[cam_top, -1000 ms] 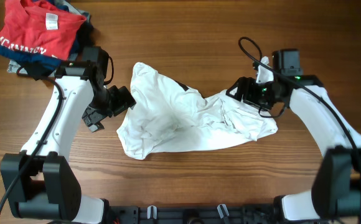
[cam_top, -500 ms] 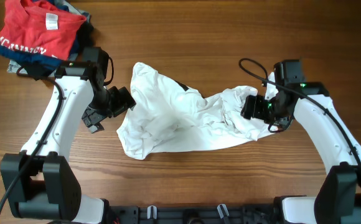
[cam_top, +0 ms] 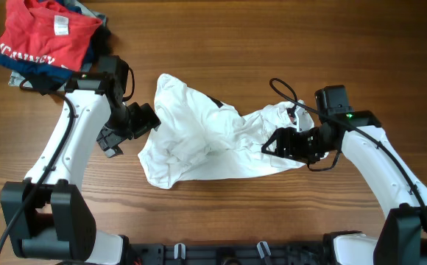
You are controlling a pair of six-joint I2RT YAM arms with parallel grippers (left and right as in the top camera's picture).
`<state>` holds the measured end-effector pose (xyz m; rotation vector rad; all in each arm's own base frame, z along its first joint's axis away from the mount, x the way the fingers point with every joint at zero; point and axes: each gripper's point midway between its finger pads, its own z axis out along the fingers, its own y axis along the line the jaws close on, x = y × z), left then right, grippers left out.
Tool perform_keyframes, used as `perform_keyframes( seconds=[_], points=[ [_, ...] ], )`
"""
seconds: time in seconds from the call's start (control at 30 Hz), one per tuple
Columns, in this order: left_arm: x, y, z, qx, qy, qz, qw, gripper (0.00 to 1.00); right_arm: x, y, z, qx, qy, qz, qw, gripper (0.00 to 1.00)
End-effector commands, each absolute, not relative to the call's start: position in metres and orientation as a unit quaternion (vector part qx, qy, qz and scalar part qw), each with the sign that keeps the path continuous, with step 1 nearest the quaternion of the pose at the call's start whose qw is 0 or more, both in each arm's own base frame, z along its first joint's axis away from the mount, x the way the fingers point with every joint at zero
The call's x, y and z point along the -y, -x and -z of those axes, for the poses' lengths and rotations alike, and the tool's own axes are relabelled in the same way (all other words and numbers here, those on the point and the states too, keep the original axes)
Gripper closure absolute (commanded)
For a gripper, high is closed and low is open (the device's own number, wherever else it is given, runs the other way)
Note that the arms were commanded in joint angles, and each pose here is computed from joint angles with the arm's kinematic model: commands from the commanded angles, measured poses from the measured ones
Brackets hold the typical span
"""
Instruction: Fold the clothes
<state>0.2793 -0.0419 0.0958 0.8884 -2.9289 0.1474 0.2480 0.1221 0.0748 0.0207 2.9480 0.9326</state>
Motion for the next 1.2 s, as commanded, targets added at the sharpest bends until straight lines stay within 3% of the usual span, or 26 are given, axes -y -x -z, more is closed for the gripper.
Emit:
perform_keyframes(
  seconds=[0.0,0.13,0.27,0.57,0.67,0.77,0.9,1.0,1.17],
  points=[
    [0.043,-0.275,-0.094,0.956,-0.284,-0.049,0.047,0.0,-0.095,-0.274,-0.094,-0.963,-0.031,-0.251,0.095,0.28],
    [0.043,-0.276,-0.094,0.956,-0.285,-0.05,0.045,0.0,-0.054,-0.304,-0.104,-0.968,-0.05,-0.183,0.167,0.27],
    [0.043,-0.277,-0.094,0.956,-0.284,-0.051,0.043,0.0,-0.064,-0.319,-0.094,-0.961,-0.051,-0.216,0.166,0.44],
    [0.043,-0.277,-0.094,0.956,-0.284,-0.051,0.043,0.0,-0.122,-0.357,-0.045,-0.939,-0.048,-0.312,0.139,0.43],
    [0.043,-0.277,-0.094,0.956,-0.284,-0.051,0.043,0.0,-0.144,-0.372,-0.067,-0.921,-0.026,-0.347,0.177,0.39],
    [0.043,-0.277,-0.094,0.956,-0.284,-0.051,0.043,0.0,-0.139,-0.39,-0.123,-0.904,-0.024,-0.357,0.233,0.35],
    [0.043,-0.277,-0.094,0.956,-0.284,-0.051,0.043,0.0,-0.127,-0.383,-0.155,-0.904,-0.013,-0.333,0.267,0.28],
    [0.043,-0.277,-0.094,0.956,-0.284,-0.051,0.043,0.0,-0.078,-0.364,-0.118,-0.949,-0.069,-0.208,0.225,0.26],
    [0.043,-0.277,-0.094,0.956,-0.284,-0.051,0.043,0.0,-0.061,-0.334,-0.08,-0.969,-0.088,-0.186,0.14,0.24]
  ],
)
